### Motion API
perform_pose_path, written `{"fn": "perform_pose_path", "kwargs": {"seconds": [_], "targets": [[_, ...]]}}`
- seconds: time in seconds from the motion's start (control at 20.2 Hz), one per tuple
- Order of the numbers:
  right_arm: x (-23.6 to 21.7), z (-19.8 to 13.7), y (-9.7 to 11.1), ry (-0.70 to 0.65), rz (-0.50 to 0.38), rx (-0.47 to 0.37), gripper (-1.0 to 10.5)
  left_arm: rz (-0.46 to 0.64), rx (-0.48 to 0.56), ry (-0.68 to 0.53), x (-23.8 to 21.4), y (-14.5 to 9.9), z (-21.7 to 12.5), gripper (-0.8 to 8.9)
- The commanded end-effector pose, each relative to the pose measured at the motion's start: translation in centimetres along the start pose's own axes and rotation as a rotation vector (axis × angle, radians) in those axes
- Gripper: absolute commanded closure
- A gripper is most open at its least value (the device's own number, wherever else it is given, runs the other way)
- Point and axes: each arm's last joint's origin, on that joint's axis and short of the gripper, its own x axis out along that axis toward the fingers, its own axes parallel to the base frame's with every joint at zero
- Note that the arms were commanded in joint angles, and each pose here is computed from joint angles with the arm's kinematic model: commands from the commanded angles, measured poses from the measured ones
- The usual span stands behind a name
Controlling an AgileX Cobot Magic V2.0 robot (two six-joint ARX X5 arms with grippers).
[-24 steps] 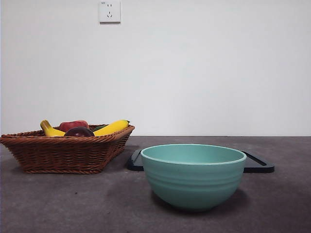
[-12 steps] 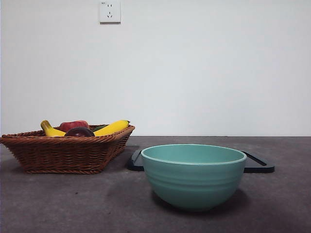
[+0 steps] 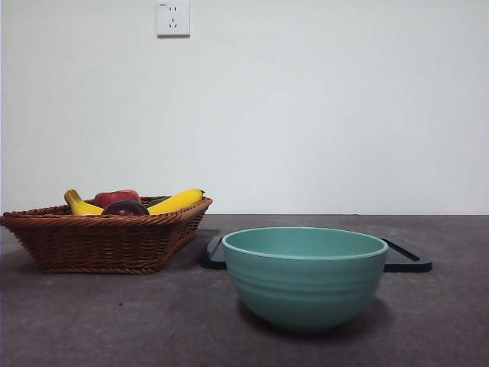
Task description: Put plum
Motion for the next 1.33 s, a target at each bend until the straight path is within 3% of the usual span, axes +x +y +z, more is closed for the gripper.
{"fn": "perform_pose_path", "kwargs": {"seconds": [0.05,0.44,0.74,0.84,0.99,1.04,1.14,1.33], "targets": [[0.1,1.0,0.3,0.054,0.050,-0.039,9.4,-0.047,0.086,0.050,-0.2,-0.6,1.0,8.05],[1.7,1.4,0.8,0.300,0.151,-0.053,9.4,-0.122,0.162,0.224,-0.2,-1.7,1.3,8.05],[1.7,1.3,1.0,0.309,0.168,-0.067,9.4,-0.130,0.170,0.222,-0.1,-1.8,1.4,8.03],[1.7,1.3,1.0,0.309,0.168,-0.067,9.1,-0.129,0.162,0.223,-0.1,-1.8,1.4,7.05],[1.7,1.3,1.0,0.309,0.167,-0.064,5.7,-0.128,0.158,0.226,-0.1,-1.8,1.4,4.23],[1.7,1.3,1.0,0.309,0.166,-0.064,5.1,-0.127,0.157,0.227,-0.1,-1.8,1.4,3.64],[1.7,1.3,1.0,0.309,0.166,-0.064,5.1,-0.127,0.154,0.227,-0.1,-1.8,1.4,3.10],[1.7,1.3,1.0,0.309,0.166,-0.064,5.1,-0.130,0.155,0.229,-0.1,-1.8,1.3,3.13]]}}
